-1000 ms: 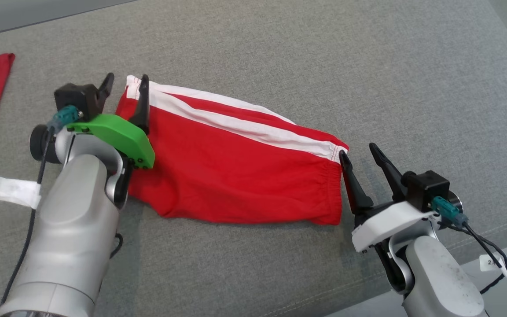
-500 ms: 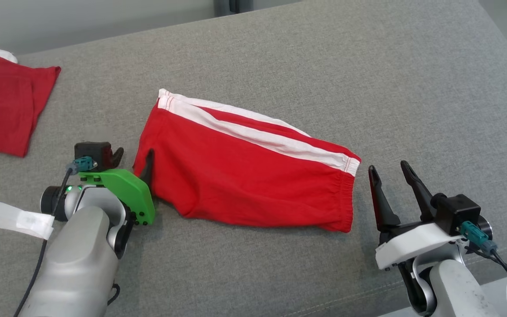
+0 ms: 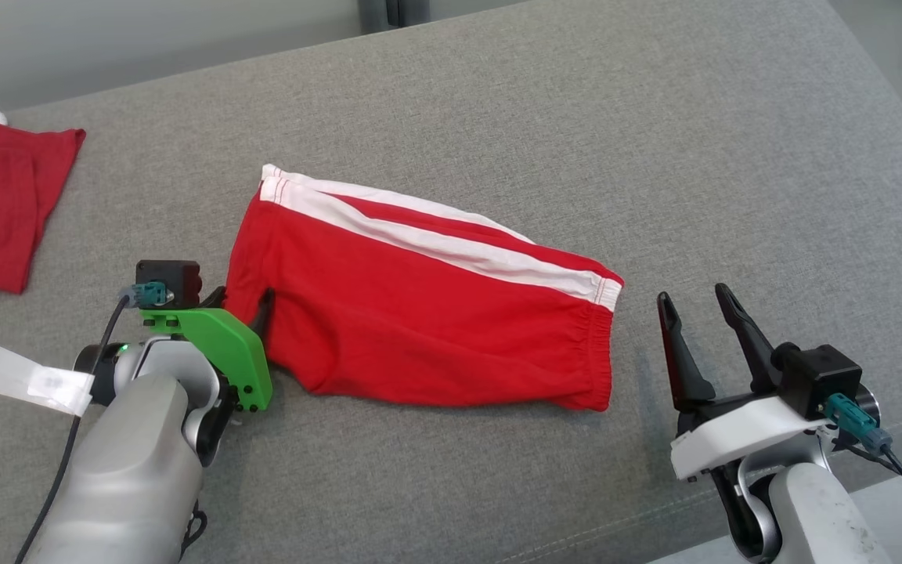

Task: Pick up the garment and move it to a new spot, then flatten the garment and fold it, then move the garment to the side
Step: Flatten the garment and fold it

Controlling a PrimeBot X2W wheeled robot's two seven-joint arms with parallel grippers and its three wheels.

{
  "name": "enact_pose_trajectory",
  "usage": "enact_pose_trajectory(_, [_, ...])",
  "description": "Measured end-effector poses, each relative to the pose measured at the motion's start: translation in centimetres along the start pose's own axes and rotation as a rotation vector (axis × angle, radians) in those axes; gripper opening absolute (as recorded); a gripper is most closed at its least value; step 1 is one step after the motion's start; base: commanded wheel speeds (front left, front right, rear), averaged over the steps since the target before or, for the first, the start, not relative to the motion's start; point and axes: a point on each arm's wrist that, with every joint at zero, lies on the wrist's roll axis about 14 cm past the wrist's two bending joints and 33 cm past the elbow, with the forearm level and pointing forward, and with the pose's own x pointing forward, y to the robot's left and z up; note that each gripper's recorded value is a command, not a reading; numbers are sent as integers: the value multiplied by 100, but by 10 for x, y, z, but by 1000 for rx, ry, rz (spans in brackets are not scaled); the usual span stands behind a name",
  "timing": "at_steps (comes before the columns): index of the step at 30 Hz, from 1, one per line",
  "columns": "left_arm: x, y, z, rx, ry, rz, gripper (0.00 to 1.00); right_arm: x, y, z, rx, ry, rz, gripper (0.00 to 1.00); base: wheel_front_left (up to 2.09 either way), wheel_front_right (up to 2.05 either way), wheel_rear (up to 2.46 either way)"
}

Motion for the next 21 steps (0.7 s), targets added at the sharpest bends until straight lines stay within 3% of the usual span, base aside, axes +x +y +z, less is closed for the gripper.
enact_pose_trajectory(2, [0,0,-2,4,17,-2,20,-1,-1,1,0,-2,-4,100,0,0,0])
enact_pose_trajectory(3, [0,-1,-3,3,24,-5,0,-1,-2,1,0,-3,-5,100,0,0,0])
enact_pose_trajectory(16, [-13,1,5,-15,-30,1,0,-5,-3,7,10,-21,-12,100,0,0,0])
enact_pose_trajectory(21, [-29,7,0,-78,-95,32,0,-9,-4,7,10,-18,-18,100,0,0,0])
